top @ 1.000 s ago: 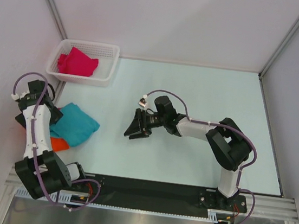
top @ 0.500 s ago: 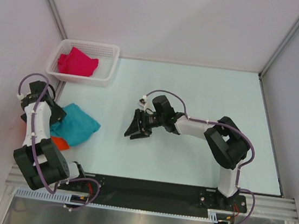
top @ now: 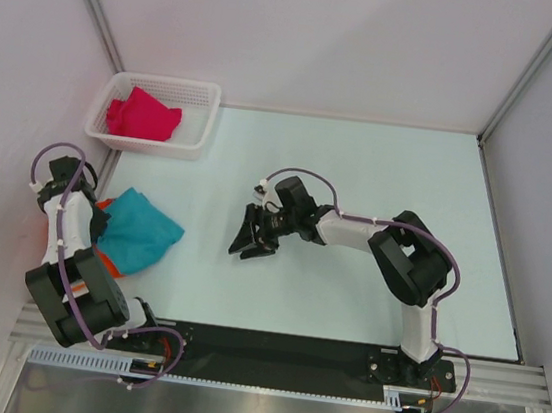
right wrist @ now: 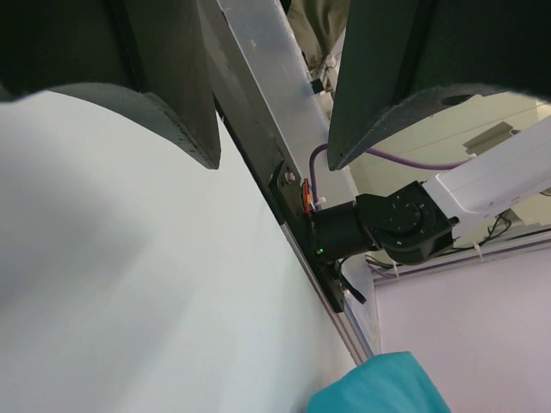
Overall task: Fold and stack the t-shirts
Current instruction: Smooth out wrinkles on the folded tshirt
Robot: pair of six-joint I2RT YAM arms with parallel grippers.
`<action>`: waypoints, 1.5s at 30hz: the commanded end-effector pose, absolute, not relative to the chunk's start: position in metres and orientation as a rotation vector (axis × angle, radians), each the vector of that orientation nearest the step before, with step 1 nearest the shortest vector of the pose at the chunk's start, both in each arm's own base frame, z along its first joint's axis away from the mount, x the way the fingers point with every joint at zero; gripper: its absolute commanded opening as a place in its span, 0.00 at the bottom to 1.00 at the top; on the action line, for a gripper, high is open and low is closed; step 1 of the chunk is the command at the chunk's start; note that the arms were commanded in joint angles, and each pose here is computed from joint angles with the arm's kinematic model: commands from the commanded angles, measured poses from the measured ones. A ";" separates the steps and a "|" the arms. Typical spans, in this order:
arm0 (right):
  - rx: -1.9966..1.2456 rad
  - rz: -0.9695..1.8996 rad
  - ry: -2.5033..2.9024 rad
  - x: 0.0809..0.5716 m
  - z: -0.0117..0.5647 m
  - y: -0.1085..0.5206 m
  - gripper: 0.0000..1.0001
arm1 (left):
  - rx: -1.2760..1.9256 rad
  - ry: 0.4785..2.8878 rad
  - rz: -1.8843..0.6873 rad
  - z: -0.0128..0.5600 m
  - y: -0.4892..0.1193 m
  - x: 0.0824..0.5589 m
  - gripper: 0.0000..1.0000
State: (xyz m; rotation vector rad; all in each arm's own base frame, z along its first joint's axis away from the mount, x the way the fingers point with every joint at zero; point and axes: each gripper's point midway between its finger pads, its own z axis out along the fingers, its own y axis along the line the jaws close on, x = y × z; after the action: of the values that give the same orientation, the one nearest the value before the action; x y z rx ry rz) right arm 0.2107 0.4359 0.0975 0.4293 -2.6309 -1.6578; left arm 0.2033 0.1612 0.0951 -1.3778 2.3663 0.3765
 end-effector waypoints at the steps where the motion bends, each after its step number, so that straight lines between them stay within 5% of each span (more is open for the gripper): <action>1: 0.483 -1.672 -2.640 0.214 0.102 0.444 0.58 | -1.379 2.302 0.359 0.101 0.166 0.209 0.00; 17: 0.512 -1.589 -2.672 0.211 0.090 0.447 0.57 | -1.396 2.011 0.411 0.194 0.191 0.216 0.00; 32: 0.516 -1.551 -2.689 0.213 0.086 0.446 0.57 | -1.488 1.934 0.344 0.198 0.210 0.199 0.00; 40: 0.533 -1.519 -2.721 0.216 0.087 0.443 0.57 | -1.439 1.965 0.112 0.197 0.197 0.242 0.00; 45: 0.526 -1.501 -2.737 0.219 0.086 0.441 0.57 | -1.296 1.948 0.032 0.245 0.183 0.283 0.00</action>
State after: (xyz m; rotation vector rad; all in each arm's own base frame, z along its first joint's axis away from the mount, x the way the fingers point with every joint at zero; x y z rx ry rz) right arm 0.2097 0.4363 0.0747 0.4868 -2.7128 -1.4770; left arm 0.2396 0.1877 0.1844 -1.4423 2.0676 0.1398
